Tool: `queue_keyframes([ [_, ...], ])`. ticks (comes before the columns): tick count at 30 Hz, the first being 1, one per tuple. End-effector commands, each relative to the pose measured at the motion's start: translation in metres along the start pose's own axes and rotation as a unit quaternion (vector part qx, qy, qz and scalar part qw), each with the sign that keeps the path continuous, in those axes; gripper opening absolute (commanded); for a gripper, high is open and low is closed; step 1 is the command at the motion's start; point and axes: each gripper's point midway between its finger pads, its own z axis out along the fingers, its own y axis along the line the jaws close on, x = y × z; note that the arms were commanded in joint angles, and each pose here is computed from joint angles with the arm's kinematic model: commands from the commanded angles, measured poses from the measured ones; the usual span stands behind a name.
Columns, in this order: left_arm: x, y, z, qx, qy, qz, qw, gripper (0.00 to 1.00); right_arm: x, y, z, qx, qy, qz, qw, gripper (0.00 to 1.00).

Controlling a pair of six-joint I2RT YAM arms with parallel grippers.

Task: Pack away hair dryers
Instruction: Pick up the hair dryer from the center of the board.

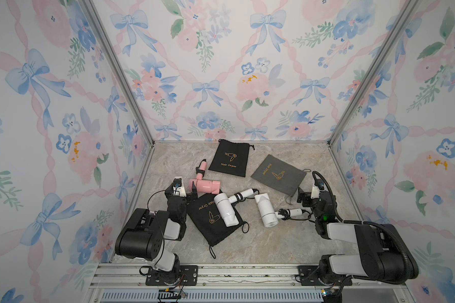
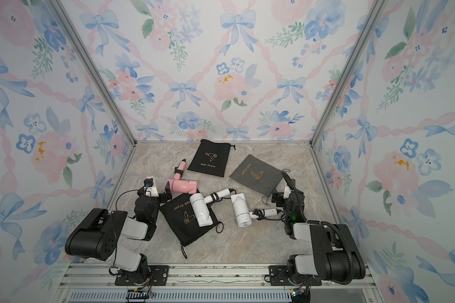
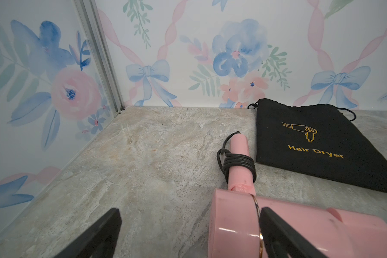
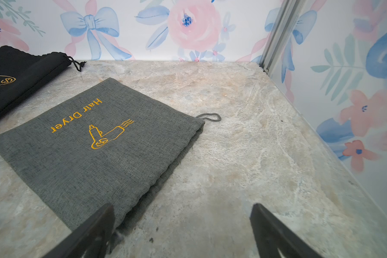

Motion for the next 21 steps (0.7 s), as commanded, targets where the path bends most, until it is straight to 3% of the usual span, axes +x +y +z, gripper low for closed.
queue_keyframes([
  [1,-0.007,0.0,0.002,0.006,-0.012,-0.006,1.0,0.98,0.0,0.001,0.003,0.003,0.0,0.003,1.0,0.97],
  [14,-0.005,0.0,0.004,-0.006,-0.006,-0.002,1.0,0.98,0.0,0.001,0.003,0.003,0.002,0.003,1.0,0.97],
  [17,-0.008,0.002,0.003,-0.01,-0.012,-0.003,1.0,0.98,-0.018,-0.007,-0.002,0.067,0.001,-0.012,0.998,0.97],
  [19,-0.017,0.002,0.012,-0.014,0.008,-0.001,1.0,0.98,-0.039,-0.018,-0.007,0.14,0.064,-0.021,0.988,0.97],
  [21,-0.033,0.001,0.028,-0.013,0.04,-0.004,0.999,0.98,-0.063,-0.015,-0.011,0.146,0.108,-0.016,0.983,0.97],
])
